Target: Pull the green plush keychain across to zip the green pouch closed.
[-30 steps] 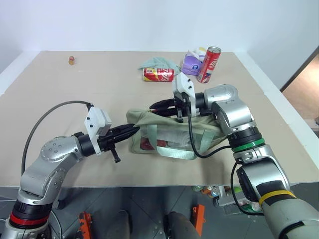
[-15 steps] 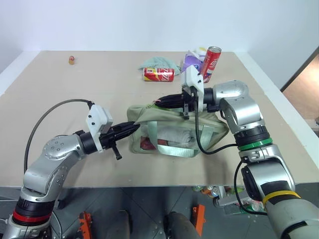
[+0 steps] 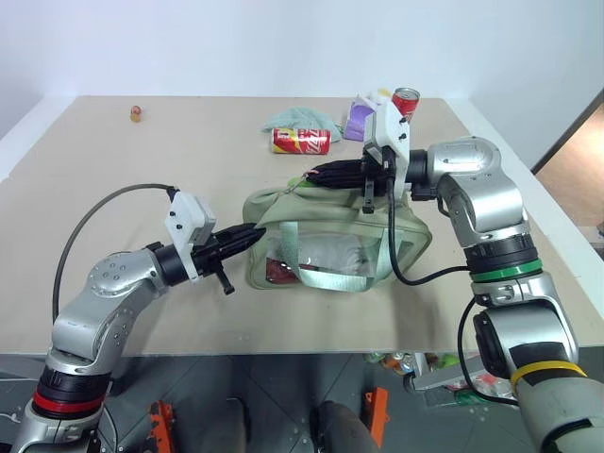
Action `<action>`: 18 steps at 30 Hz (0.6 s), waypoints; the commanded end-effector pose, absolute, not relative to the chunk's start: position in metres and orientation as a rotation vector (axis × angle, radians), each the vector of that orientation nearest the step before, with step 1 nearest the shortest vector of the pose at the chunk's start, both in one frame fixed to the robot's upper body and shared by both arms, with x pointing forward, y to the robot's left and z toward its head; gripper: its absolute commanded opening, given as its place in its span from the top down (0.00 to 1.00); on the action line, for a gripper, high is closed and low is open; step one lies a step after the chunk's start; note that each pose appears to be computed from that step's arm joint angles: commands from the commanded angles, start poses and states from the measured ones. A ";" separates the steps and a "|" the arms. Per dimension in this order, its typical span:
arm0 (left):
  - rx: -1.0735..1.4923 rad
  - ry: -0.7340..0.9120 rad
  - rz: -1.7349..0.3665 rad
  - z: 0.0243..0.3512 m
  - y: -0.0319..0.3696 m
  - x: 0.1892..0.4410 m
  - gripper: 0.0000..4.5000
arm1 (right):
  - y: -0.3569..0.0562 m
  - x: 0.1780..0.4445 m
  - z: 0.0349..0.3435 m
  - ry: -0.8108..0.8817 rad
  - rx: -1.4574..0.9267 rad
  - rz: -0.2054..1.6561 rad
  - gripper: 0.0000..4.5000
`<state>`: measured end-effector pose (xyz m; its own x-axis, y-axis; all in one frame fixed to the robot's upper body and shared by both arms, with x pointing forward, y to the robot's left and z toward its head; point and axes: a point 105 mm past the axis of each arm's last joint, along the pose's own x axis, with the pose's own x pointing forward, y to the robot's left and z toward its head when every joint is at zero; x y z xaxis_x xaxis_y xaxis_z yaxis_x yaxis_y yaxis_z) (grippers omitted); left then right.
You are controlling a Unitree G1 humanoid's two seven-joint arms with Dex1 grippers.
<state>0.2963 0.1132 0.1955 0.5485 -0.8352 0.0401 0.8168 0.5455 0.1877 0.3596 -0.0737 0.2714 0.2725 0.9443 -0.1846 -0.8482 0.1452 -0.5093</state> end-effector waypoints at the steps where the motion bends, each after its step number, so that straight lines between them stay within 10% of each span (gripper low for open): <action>1: 0.140 -0.088 -0.951 0.187 0.117 0.301 1.00 | -0.097 0.360 0.308 -0.327 -0.596 1.164 0.99; 18: 0.081 -0.156 -0.813 0.206 0.124 0.324 1.00 | -0.126 0.360 0.330 -0.402 -0.632 0.993 0.99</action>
<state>0.3191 0.1151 0.2015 0.6405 -0.7616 0.0985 0.7533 0.6481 0.1122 0.3671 -0.1097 0.3023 0.4555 0.8876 -0.0682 -0.7241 0.3249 -0.6084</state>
